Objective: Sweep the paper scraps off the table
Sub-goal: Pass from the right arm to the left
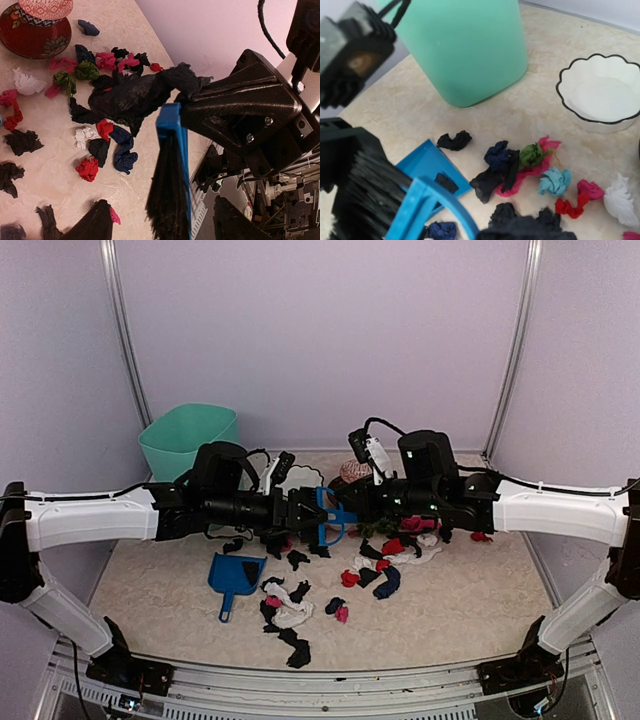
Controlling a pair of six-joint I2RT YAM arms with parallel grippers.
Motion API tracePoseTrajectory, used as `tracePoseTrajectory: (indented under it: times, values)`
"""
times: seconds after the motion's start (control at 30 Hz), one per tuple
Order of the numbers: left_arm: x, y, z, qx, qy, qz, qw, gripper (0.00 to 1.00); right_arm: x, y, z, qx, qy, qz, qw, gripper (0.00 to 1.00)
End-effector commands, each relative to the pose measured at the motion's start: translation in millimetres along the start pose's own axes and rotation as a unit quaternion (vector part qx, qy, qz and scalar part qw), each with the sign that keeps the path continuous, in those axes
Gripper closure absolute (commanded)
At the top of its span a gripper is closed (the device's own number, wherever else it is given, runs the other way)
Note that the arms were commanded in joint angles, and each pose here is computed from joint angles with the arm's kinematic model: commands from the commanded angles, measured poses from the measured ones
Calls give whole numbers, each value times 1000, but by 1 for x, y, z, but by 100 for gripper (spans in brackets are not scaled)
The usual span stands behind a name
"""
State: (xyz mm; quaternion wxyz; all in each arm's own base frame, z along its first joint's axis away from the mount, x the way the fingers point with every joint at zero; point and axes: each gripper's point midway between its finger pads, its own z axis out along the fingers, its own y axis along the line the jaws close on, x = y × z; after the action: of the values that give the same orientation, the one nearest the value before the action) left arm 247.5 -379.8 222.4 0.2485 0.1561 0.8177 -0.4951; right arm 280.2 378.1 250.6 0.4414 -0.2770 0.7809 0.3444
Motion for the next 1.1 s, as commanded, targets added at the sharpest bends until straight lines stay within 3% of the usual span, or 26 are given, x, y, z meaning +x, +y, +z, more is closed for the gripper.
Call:
tracePoseTrajectory:
  times: [0.0,0.33,0.47,0.5,0.57,0.67,0.8,1.07]
  values:
    - [-13,-23,1,40,-14,20,999,37,-10,10,3,-7,-7,1,1000,100]
    - [-12,-22,6,44,-12,17,999,70,-10,14,5,-17,-4,7,1000,100]
    - [-10,-20,8,43,-7,15,999,98,-7,12,6,-14,0,11,1000,100]
    - [-9,-19,8,41,-6,15,999,100,-5,11,6,-12,2,12,1000,100]
    - [-8,-18,7,38,-5,14,999,100,-3,8,6,-4,6,17,1000,95]
    - [-7,-14,5,28,-6,14,999,100,2,0,5,18,10,25,999,63]
    - [-5,-9,1,19,-7,13,1000,100,7,-15,1,54,15,37,998,45]
    - [-5,5,-14,1,-20,6,1000,100,16,-32,-19,78,19,46,996,36]
